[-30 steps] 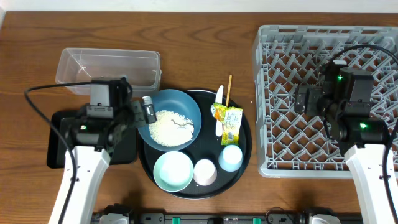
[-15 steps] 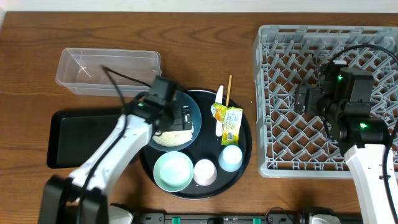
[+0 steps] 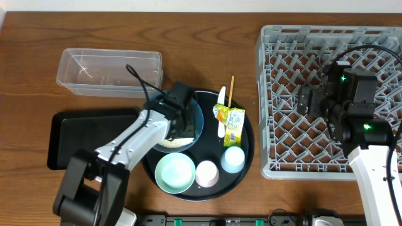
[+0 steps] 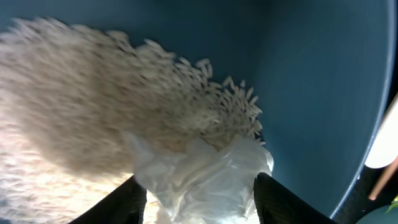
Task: Sort waste into correct bins and load items into the dishwasher rack
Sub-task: 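Reach left gripper into blue plate and grasp white tissue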
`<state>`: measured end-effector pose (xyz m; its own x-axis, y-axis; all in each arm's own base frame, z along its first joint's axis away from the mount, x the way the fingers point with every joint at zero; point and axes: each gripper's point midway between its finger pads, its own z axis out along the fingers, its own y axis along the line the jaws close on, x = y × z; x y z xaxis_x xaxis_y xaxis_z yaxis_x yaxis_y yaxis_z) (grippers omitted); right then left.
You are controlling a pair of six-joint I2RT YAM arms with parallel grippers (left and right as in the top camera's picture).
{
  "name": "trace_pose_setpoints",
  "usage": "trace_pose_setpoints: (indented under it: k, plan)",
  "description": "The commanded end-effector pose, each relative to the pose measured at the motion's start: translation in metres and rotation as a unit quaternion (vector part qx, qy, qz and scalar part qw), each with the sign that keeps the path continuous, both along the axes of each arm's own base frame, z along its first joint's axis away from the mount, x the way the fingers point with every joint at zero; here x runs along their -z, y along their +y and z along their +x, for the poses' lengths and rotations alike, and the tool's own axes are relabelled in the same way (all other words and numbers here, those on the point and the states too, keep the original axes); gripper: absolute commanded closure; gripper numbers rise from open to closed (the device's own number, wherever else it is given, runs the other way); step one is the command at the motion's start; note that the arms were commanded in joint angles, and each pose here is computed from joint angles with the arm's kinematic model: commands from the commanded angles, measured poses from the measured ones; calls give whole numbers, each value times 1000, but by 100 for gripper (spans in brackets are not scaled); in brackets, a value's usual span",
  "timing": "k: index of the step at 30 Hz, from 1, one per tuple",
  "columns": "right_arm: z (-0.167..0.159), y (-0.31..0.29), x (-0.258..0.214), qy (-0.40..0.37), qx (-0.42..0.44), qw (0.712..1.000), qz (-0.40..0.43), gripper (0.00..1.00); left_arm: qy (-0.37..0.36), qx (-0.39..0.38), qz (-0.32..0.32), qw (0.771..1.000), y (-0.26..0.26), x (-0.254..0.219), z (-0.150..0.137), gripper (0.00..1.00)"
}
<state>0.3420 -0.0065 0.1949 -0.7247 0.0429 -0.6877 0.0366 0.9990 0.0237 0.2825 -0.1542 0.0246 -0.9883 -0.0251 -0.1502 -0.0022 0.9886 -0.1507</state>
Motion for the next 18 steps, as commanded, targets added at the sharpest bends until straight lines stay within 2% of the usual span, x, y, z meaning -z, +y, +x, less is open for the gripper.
trace_pose_setpoints:
  k: [1, 5, 6, 12, 15, 18]
  plan:
    - [3, 4, -10, -12, -6, 1000, 3, 1, -1, 5, 7, 1000, -6, 2, 1, 51]
    - [3, 4, -10, -12, -6, 1000, 4, 1, -3, 5, 7, 1000, -6, 1, 1, 89]
    - [3, 4, -10, -12, -6, 1000, 3, 1, -4, 4, 6, 1000, -6, 0, 2, 94]
    - [3, 4, -10, -12, -6, 1000, 3, 1, -40, 3, -13, 999, -10, -27, 12, 94]
    - [3, 4, -10, -12, -6, 1000, 3, 1, -79, 5, -30, 996, -12, -54, 19, 94]
    - [3, 4, -10, -12, -6, 1000, 3, 1, -125, -9, -16, 992, 0, -78, 26, 94]
